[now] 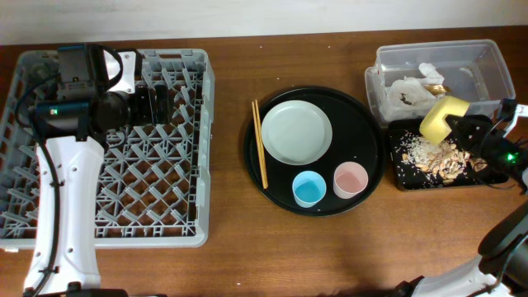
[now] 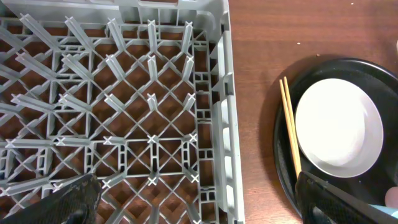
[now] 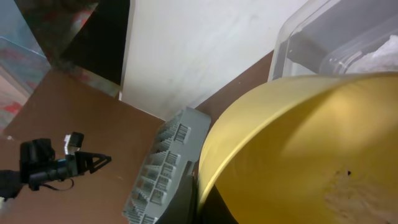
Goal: Sort waste into correct bins and load items into the dishwasher rack
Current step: 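Tip the yellow bowl over the black tray to pour out shells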
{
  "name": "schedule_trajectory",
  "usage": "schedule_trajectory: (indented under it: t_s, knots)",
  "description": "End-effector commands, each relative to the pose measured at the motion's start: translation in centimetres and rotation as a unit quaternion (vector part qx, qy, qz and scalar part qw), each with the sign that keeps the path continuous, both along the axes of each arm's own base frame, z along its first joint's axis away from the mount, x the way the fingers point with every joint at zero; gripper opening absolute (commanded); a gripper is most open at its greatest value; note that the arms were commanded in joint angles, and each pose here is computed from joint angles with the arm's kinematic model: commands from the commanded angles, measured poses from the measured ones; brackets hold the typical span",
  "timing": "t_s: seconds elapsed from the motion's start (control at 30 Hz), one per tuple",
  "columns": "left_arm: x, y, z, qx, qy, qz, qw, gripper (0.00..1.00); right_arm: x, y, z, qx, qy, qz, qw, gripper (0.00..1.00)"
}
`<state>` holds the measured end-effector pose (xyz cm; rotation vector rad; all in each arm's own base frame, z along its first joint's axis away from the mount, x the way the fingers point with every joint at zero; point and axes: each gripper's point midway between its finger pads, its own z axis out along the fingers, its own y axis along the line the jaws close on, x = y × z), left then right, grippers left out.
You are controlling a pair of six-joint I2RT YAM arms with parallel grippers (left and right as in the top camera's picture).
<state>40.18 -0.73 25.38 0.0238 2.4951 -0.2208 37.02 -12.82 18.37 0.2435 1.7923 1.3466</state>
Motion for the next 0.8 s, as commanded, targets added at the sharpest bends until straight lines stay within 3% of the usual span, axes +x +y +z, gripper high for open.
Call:
schedule_trajectory:
  t_s: [0.0, 0.57, 0.67, 0.77]
  knots:
    - [0.0, 0.0, 0.9, -0.003, -0.011, 0.002, 1.000, 0.99, -0.3, 0.0, 0.9, 0.018, -0.005, 0.002, 1.000, 0.04]
    - [0.0, 0.0, 0.9, -0.003, -0.011, 0.002, 1.000, 0.99, -1.4, 0.3, 0.8, -0.012, -0.033, -0.003, 0.999, 0.04]
    - [0.0, 0.0, 0.9, -0.003, -0.011, 0.002, 1.000, 0.99, -3.0, 1.4, -2.7, -0.046, 0.066, -0.003, 0.997, 0.04]
    - [0.0, 0.0, 0.9, -0.003, -0.011, 0.002, 1.000, 0.99, -3.3, -0.4, -2.7, -0.032, 0.080, -0.031, 0.996, 0.04]
